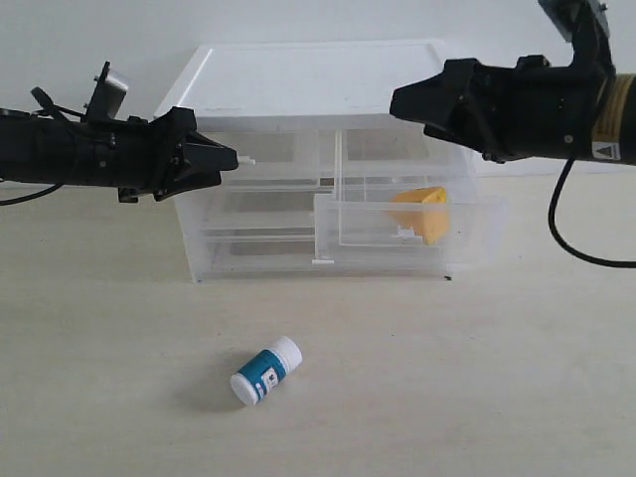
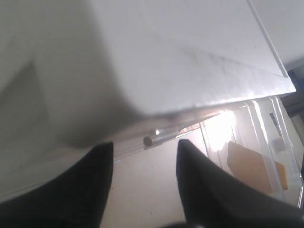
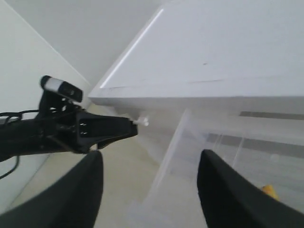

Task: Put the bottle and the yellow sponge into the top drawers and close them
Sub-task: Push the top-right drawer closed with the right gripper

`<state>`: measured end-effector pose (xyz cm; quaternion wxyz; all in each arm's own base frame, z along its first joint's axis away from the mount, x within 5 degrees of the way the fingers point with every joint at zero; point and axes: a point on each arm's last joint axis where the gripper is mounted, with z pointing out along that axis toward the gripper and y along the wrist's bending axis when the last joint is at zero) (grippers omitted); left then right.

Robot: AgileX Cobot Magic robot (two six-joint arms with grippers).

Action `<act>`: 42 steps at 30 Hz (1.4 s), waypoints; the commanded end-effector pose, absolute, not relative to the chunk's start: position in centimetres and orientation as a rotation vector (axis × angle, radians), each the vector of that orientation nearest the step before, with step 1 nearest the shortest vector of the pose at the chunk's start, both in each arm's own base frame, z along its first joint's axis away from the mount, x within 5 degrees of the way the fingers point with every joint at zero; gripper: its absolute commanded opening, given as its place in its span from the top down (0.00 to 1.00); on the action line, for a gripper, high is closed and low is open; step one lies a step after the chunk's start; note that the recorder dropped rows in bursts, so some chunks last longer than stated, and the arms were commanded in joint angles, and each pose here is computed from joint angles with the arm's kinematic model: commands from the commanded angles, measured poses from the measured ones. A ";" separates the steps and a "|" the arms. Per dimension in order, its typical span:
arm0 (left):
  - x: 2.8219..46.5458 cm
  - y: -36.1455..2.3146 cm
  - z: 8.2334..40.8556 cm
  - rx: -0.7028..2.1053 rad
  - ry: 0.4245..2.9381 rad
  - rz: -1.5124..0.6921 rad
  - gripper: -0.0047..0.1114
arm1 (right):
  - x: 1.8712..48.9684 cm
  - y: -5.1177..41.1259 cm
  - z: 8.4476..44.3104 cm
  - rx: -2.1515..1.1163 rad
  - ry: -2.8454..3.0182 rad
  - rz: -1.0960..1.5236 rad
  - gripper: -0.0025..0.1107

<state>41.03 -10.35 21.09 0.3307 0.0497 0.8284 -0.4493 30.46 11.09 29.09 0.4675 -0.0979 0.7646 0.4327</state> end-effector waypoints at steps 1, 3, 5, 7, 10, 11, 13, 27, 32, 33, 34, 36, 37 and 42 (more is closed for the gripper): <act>41.7 -9.8 21.2 0.075 2.152 -1.136 0.60 | 27.7 11.2 31.4 -0.366 1.919 1.071 0.63; 41.7 -9.8 21.2 0.075 2.152 -1.136 0.60 | 26.3 11.0 31.9 -0.432 1.977 1.039 0.75; 41.7 -9.8 21.2 0.075 2.152 -1.136 0.60 | 25.0 11.1 32.1 -0.499 2.000 1.077 0.95; 41.7 -9.8 21.2 0.075 2.152 -1.136 0.60 | 23.8 11.4 31.8 -0.588 1.994 1.148 0.98; 41.6 -9.8 21.2 0.078 2.151 -1.141 0.60 | 22.8 11.7 31.1 -0.666 1.994 1.208 0.98; 41.6 -9.8 21.3 0.080 2.151 -1.145 0.60 | 22.7 11.6 30.5 -0.667 2.006 1.198 0.98; 41.6 -9.8 21.3 0.082 2.150 -1.148 0.60 | 22.7 11.3 29.3 -0.634 2.038 1.147 0.98; 41.6 -9.8 21.3 0.082 2.150 -1.148 0.60 | 23.9 9.0 24.8 -0.373 2.182 0.761 0.98; 41.6 -9.8 21.3 0.080 2.149 -1.150 0.60 | 25.2 8.8 24.2 -0.349 2.181 0.719 0.98; 41.6 -9.8 21.3 0.080 2.149 -1.150 0.60 | 25.5 8.9 24.0 -0.346 2.184 0.721 0.98; 41.6 -9.8 21.3 0.080 2.149 -1.150 0.60 | 25.8 9.0 23.6 -0.350 2.193 0.723 0.98; 41.6 -9.8 21.3 0.080 2.149 -1.150 0.60 | 26.5 9.1 23.3 -0.350 2.196 0.725 0.98; 41.6 -9.8 21.3 0.080 2.149 -1.150 0.60 | 26.9 9.2 23.1 -0.345 2.195 0.726 0.98; 41.6 -9.9 21.3 0.082 2.149 -1.152 0.60 | 28.8 9.5 23.1 -0.324 2.155 0.735 0.98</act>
